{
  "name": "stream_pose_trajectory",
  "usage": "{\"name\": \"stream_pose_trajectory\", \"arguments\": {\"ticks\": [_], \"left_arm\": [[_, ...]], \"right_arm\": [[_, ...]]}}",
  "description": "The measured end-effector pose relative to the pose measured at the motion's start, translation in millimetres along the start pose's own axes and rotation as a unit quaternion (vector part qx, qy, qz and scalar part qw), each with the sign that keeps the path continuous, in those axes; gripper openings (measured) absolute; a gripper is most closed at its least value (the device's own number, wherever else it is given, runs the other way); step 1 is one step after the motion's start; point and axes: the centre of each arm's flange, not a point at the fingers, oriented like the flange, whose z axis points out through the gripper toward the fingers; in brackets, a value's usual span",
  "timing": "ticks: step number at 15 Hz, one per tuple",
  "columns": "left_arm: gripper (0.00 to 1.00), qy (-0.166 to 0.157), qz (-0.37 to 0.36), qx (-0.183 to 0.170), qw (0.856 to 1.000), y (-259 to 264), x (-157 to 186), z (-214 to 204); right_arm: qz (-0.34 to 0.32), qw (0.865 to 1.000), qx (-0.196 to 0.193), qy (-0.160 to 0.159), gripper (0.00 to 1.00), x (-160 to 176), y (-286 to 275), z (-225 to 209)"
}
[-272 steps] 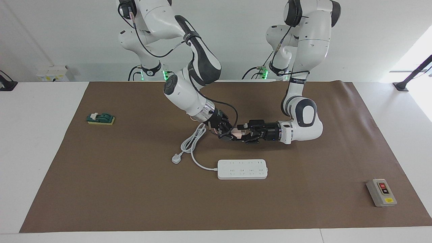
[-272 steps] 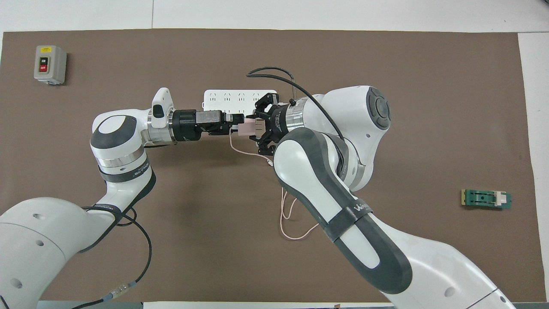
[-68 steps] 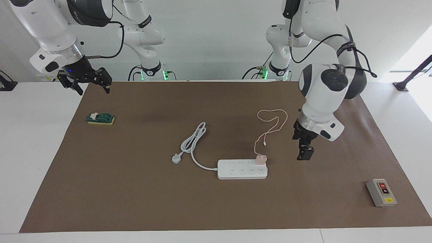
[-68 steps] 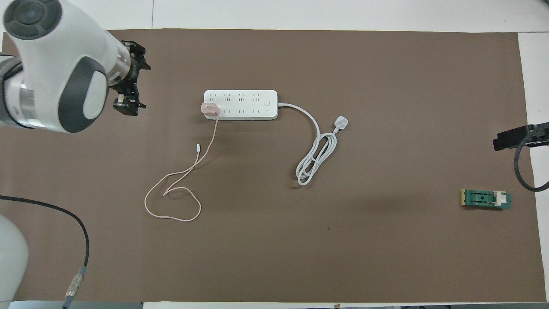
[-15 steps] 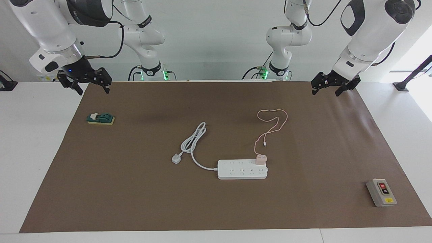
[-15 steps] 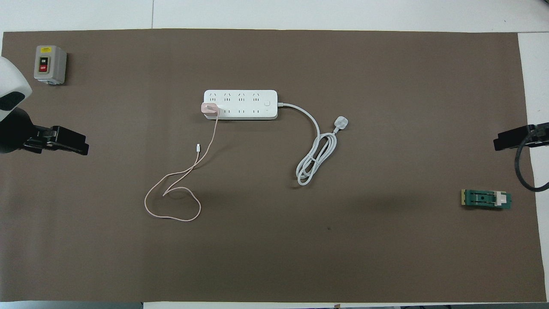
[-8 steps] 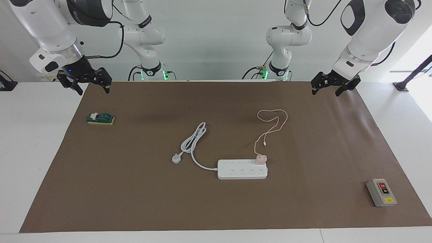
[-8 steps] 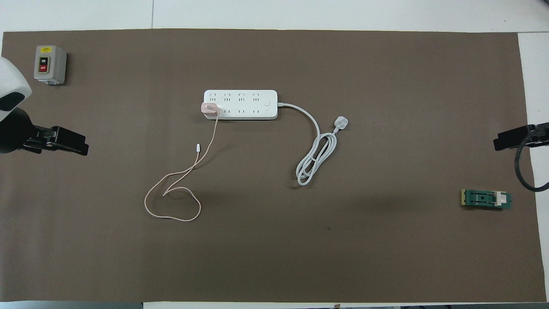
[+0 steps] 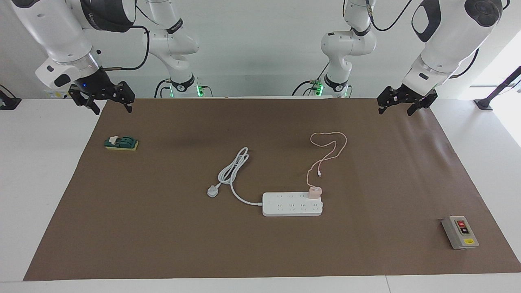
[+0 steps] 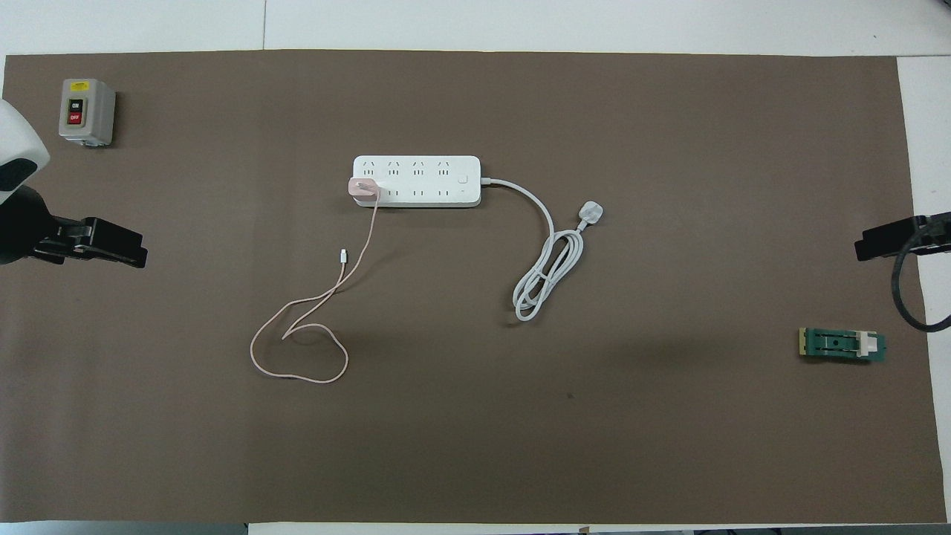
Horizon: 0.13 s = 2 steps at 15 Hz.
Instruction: Plug charger into power strip
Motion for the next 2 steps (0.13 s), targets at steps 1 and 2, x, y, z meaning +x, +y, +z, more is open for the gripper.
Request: {"name": "stream_pose_trajectory", "arguments": {"ticks": [1,2], "left_arm": [[1.00,0.000,0.000,0.000,1.000,-0.1,0.0,0.0],[1.00,0.000,0.000,0.000,1.000,-0.1,0.0,0.0]], "right_arm": [[0.000,1.000,0.000,0.000,1.00,0.0,-0.1,0.0],[0.000,1.000,0.000,0.000,1.00,0.0,0.0,0.0]]}}
